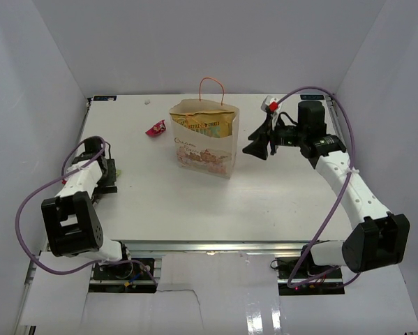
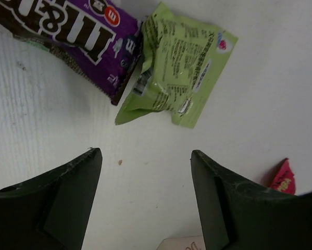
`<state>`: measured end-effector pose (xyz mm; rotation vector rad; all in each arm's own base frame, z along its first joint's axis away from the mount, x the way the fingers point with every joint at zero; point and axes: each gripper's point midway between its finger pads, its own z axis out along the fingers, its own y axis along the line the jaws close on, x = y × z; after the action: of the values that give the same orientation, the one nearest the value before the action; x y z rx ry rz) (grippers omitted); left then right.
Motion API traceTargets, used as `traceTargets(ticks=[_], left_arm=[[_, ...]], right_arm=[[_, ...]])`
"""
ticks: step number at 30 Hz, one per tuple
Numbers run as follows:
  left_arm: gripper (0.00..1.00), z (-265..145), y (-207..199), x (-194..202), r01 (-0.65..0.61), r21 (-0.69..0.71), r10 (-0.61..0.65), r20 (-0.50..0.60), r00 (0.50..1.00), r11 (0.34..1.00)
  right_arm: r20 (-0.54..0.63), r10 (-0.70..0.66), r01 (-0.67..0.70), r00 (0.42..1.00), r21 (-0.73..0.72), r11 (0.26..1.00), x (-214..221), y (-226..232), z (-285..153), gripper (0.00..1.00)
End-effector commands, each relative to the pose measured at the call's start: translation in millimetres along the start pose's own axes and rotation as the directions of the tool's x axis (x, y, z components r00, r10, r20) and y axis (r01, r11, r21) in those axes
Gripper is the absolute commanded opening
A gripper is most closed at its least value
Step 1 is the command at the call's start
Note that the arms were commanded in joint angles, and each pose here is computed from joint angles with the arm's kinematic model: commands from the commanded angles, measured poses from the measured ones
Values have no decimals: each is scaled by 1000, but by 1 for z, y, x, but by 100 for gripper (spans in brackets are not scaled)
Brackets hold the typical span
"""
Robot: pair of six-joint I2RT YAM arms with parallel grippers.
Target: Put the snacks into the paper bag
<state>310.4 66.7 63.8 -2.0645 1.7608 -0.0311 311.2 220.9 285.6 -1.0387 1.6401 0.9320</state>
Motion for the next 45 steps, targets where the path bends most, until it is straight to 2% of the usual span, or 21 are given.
traceTargets(ticks=[1, 7, 9, 12, 16, 17, 21, 26, 30, 31, 32, 35, 37, 41, 42, 44, 45], left_arm=[[79, 5, -28, -17, 179, 78, -182, 33, 983, 981], [79, 28, -28, -24, 186, -1, -186, 52, 981, 983], [77, 40, -24, -24, 188, -44, -186, 48, 981, 981], [70, 49, -28, -27, 187, -56, -184, 54, 981, 981], [53, 53, -39, -34, 143, -52, -140, 57, 989, 988], [40, 52, -43, -36, 137, -44, -134, 57, 989, 990], [20, 55, -40, -42, 110, -47, -108, 49, 993, 993], [7, 51, -57, -34, -15, 53, 16, -15, 1000, 998], [0, 37, -87, -20, -140, 239, 162, -79, 984, 961], [0, 34, -90, -18, -191, 273, 219, -77, 973, 943], [0, 26, -96, -8, -206, 323, 256, -122, 959, 924], [0, 2, -109, -3, -277, 441, 359, -112, 927, 854], [0, -25, -122, -6, -299, 531, 391, -67, 918, 793], [0, -87, -141, 0, -335, 711, 467, 10, 884, 619], [0, -126, -158, 5, -338, 815, 491, 75, 868, 471], [0, -160, -170, 19, -353, 870, 523, 134, 842, 345], [0, -177, -174, 28, -378, 889, 565, 178, 806, 260]], right_arm=[[-23, -90, 88, 996, -89, 992, 27, 26, -9, 64], [-85, -100, 90, 991, -108, 990, 71, 38, -14, 64], [-85, -102, 93, 991, -104, 990, 72, 39, -15, 64], [-82, -108, 100, 991, -105, 989, 70, 40, -16, 64], [-82, -106, 97, 991, -108, 989, 70, 42, -17, 64], [-82, -100, 91, 992, -111, 990, 71, 43, -17, 64], [-79, -96, 86, 992, -113, 990, 70, 44, -18, 63], [-78, -92, 84, 993, -109, 990, 69, 44, -20, 63], [-74, -93, 85, 993, -105, 991, 66, 43, -21, 63], [-74, -94, 86, 993, -103, 991, 65, 43, -21, 63], [-73, -92, 85, 993, -98, 992, 65, 41, -22, 63], [-72, -92, 85, 993, -93, 992, 64, 40, -23, 63], [-71, -93, 87, 993, -88, 992, 63, 39, -23, 63], [-73, -90, 84, 993, -82, 993, 63, 36, -23, 63], [-74, -87, 81, 993, -80, 993, 63, 34, -23, 63], [-71, -92, 86, 993, -78, 993, 60, 33, -23, 63], [-71, -93, 88, 993, -76, 993, 60, 32, -23, 63]])
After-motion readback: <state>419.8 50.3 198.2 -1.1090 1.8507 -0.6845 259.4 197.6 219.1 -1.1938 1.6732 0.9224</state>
